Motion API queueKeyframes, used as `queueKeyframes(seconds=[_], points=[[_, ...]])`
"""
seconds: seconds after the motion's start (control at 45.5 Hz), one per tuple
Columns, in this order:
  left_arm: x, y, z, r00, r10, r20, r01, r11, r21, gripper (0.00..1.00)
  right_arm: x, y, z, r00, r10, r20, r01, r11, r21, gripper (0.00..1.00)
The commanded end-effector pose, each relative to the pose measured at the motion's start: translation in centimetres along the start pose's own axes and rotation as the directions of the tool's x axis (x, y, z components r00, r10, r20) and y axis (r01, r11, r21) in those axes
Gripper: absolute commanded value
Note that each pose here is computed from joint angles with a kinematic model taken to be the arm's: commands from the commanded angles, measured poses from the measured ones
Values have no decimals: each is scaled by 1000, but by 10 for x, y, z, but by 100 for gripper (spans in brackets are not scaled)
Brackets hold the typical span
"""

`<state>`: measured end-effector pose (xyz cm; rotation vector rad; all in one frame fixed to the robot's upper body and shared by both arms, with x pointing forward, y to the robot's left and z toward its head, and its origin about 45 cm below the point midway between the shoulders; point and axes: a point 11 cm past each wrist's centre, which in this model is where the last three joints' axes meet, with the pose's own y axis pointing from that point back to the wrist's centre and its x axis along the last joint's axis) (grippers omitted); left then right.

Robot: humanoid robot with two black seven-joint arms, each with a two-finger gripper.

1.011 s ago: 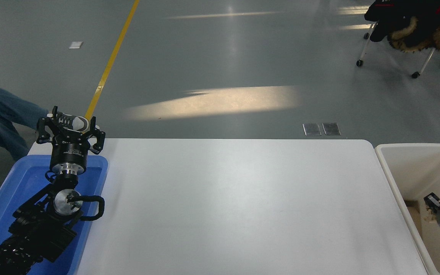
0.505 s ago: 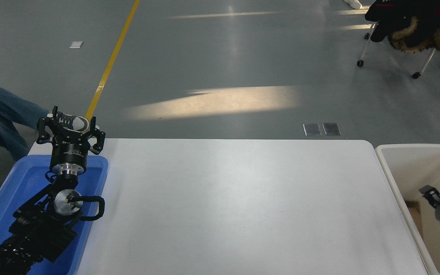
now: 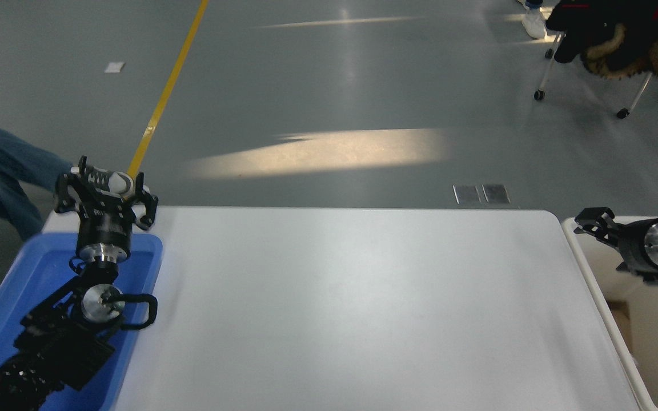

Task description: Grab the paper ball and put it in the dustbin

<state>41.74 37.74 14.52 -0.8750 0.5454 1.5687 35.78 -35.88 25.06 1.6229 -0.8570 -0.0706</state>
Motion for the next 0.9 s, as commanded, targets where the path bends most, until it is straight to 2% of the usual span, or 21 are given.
queueKeyframes(seconds=[0.0,0.176,0.374,0.484,0.637,0.879], points=[[1,0,0,1000,3,0,-3,1000,-1,99,-30,88,-86,960,-65,-271,77,996,35,100],[1,0,0,1000,3,0,-3,1000,-1,99,-42,151,-147,951,-178,-252,211,972,108,100],[1,0,1,1000,5,-1,-5,1000,-3,99,-59,198,-175,901,-256,-350,307,946,101,100],[1,0,1,1000,4,-2,-4,1000,-3,99,-71,200,-175,869,-317,-380,357,933,38,100],[1,0,0,1000,4,-3,-4,1000,-2,99,-75,189,-167,860,-347,-374,355,934,-49,100],[1,0,0,1000,3,-2,-3,1000,-1,99,-67,172,-150,907,-362,-214,359,932,-57,100]])
